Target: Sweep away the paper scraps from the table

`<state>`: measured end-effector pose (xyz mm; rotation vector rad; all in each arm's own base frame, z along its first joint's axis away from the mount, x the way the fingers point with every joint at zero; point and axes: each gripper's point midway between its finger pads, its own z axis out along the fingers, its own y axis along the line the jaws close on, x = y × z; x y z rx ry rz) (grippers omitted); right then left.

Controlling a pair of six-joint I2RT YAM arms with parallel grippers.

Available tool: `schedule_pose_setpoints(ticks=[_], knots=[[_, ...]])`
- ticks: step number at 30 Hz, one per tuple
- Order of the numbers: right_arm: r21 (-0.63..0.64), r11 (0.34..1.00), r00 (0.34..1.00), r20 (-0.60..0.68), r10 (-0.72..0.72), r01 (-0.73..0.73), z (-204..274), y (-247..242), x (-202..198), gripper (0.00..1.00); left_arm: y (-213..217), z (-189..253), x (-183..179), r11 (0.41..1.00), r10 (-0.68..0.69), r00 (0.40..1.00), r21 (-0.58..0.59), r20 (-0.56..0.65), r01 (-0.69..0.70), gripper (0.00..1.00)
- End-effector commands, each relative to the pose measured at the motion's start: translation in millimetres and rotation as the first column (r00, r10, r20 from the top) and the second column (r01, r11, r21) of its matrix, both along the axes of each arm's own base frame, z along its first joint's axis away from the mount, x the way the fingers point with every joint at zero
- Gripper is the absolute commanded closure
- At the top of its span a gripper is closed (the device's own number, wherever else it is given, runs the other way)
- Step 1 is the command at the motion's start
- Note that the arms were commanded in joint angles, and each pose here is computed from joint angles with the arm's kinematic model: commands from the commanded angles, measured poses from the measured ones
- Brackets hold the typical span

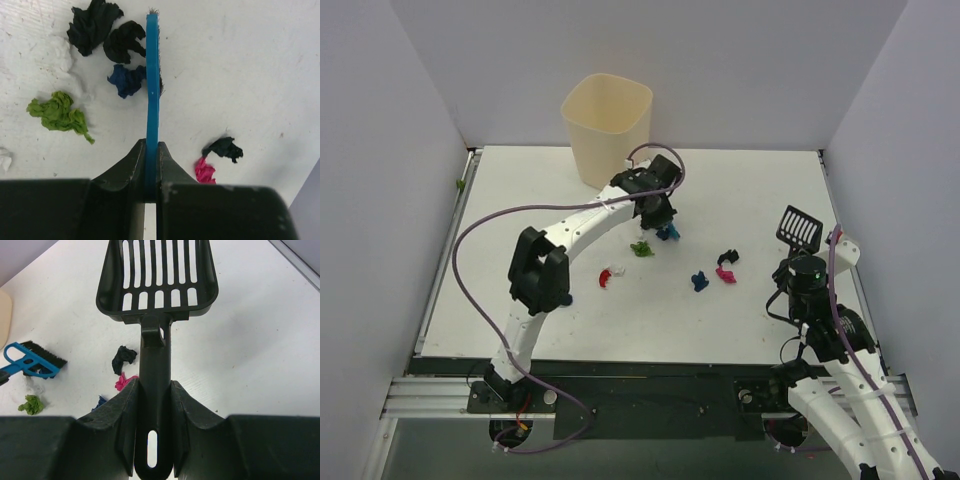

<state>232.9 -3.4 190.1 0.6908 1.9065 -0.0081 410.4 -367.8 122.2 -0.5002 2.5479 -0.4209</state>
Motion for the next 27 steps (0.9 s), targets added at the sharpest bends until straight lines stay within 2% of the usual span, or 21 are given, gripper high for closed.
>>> schedule_pose_setpoints(ticks=[1, 2, 5, 11, 15, 18, 27], knots=[[0.003, 1.0, 1.0, 0.02, -0.015, 0.015, 1, -1, 6, 1.0, -28, 48, -19, 0.975, -0.13, 0.988, -0.173, 0.079, 0.142, 1.0], [0.005, 1.0, 1.0, 0.02, -0.015, 0.015, 1, -1, 6, 1.0, -39, 61, -18, 0.957, -0.147, 0.98, -0.233, 0.133, 0.175, 1.0], [0.007, 1.0, 1.0, 0.024, -0.015, 0.015, 2, -1, 5, 1.0, -69, 72, -32, 0.896, -0.21, 0.965, -0.364, 0.158, 0.254, 1.0], [0.0, 1.0, 0.999, 0.031, -0.015, 0.015, 6, -3, 2, 1.0, -124, 85, -47, 0.794, -0.329, 0.921, -0.468, 0.206, 0.388, 1.0], [-0.007, 1.0, 0.999, 0.028, -0.02, 0.02, 6, -5, 0, 1.0, -150, 94, -57, 0.759, -0.366, 0.897, -0.479, 0.248, 0.442, 1.0], [-0.011, 1.0, 0.999, 0.031, -0.018, 0.018, 8, -5, -1, 1.0, -160, 88, -65, 0.746, -0.401, 0.888, -0.483, 0.224, 0.459, 1.0], [0.0, 1.0, 0.999, 0.043, -0.025, 0.025, 10, -5, 1, 1.0, -180, 54, -105, 0.75, -0.493, 0.858, -0.43, 0.144, 0.503, 1.0]])
